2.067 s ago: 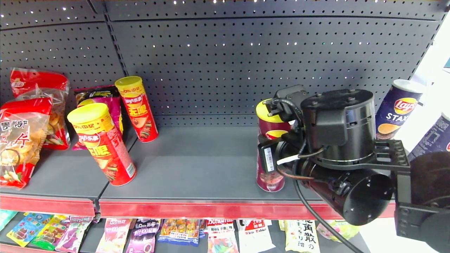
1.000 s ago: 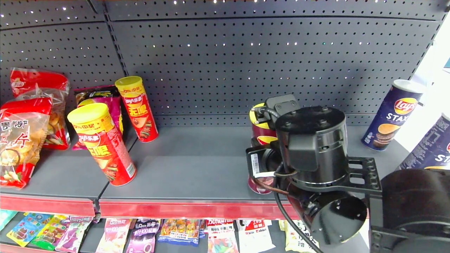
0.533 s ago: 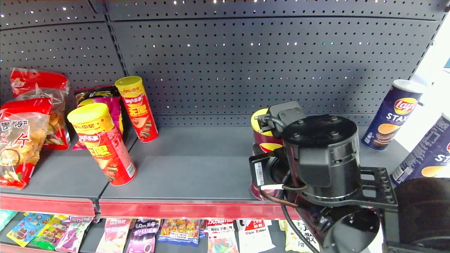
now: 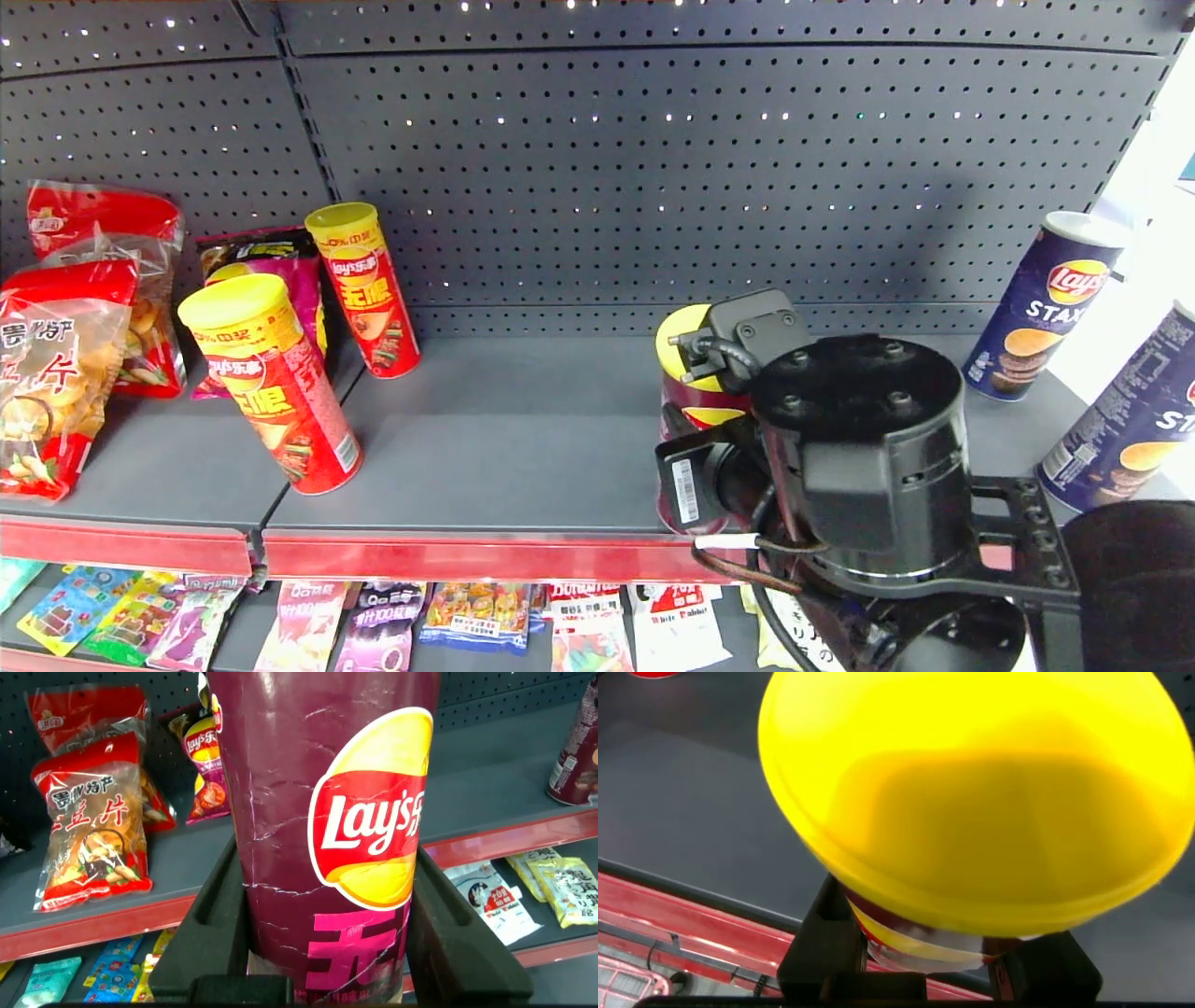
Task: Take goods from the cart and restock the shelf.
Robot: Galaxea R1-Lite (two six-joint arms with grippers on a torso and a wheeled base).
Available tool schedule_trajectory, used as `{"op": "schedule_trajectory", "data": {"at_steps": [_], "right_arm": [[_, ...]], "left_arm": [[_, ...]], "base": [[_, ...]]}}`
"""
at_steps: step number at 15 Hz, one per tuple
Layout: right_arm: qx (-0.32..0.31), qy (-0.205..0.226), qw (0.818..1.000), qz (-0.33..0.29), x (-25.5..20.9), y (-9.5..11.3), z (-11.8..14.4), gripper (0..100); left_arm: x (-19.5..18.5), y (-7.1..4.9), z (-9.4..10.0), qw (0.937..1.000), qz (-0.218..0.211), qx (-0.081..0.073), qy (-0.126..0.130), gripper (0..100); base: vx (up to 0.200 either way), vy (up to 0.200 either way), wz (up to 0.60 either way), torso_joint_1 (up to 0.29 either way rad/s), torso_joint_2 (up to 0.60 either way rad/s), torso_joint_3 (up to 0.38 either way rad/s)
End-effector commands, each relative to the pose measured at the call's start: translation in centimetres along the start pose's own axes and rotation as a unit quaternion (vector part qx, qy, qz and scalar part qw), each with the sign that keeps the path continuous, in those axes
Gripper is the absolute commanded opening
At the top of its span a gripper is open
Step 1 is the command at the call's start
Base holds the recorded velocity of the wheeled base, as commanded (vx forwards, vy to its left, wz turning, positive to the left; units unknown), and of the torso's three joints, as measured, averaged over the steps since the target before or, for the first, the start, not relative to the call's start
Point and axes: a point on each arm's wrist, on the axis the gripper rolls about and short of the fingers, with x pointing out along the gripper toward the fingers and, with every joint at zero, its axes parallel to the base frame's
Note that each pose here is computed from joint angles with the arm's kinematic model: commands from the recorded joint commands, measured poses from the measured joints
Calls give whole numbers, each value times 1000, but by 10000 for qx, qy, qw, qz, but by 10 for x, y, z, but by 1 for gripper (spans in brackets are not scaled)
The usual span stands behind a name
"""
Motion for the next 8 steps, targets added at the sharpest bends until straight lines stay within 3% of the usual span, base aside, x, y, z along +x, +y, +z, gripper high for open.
{"op": "schedule_trajectory", "data": {"at_steps": [1,8], "right_arm": [[-1,3,10000,16,-1,0,0,0],[-18,41,9999,122,1,0,-2,0]], "left_arm": [[0,0,0,10000,0,-4,-1,0],[-1,0,0,10000,11,-26,-22,0]], "base": [[0,0,0,0,0,0],[0,0,0,0,0,0]]}}
